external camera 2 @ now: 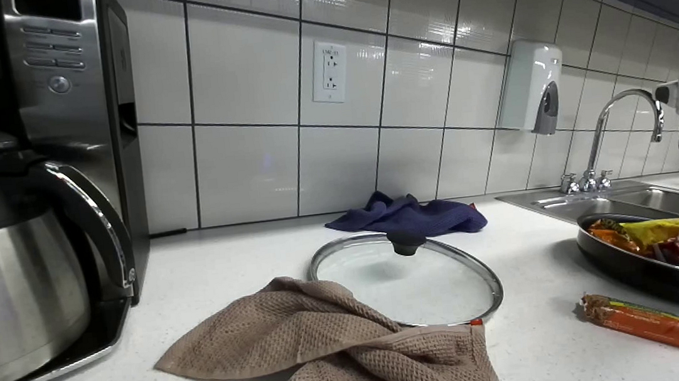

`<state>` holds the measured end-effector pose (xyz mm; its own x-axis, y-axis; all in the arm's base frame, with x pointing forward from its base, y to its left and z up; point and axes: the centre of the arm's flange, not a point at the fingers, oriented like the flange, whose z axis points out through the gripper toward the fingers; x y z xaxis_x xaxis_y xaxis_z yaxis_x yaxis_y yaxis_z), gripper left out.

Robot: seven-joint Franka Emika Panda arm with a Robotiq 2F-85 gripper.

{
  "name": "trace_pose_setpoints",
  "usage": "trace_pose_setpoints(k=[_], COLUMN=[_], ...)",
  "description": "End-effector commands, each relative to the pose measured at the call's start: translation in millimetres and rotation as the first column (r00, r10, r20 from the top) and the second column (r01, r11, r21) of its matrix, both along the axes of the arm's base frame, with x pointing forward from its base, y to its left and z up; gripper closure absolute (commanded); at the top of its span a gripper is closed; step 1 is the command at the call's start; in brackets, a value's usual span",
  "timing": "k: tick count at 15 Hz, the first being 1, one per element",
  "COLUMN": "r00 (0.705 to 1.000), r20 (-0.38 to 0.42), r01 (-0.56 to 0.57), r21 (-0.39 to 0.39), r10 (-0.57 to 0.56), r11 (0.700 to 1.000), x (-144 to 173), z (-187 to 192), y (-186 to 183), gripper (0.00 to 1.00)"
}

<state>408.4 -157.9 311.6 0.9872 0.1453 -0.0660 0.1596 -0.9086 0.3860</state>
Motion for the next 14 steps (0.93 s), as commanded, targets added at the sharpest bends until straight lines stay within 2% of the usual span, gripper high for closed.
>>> trace_pose_setpoints(k=[1, 7, 10, 14], r00=[0.999, 0.993, 0.985, 0.967], r20=[0.049, 0.115, 0.168, 0.220], r01=[0.001, -0.004, 0.032, 0.101], r21=[-0.034, -0.009, 0.032, 0.140], r10=[0.001, 0.005, -0.037, -0.130], r11=[0.999, 1.000, 0.999, 0.985], x=[-6, 0, 2, 12], z=[23, 53, 60, 65], y=[13, 50, 74, 100], gripper=[0.00, 0.00, 0.00, 0.00])
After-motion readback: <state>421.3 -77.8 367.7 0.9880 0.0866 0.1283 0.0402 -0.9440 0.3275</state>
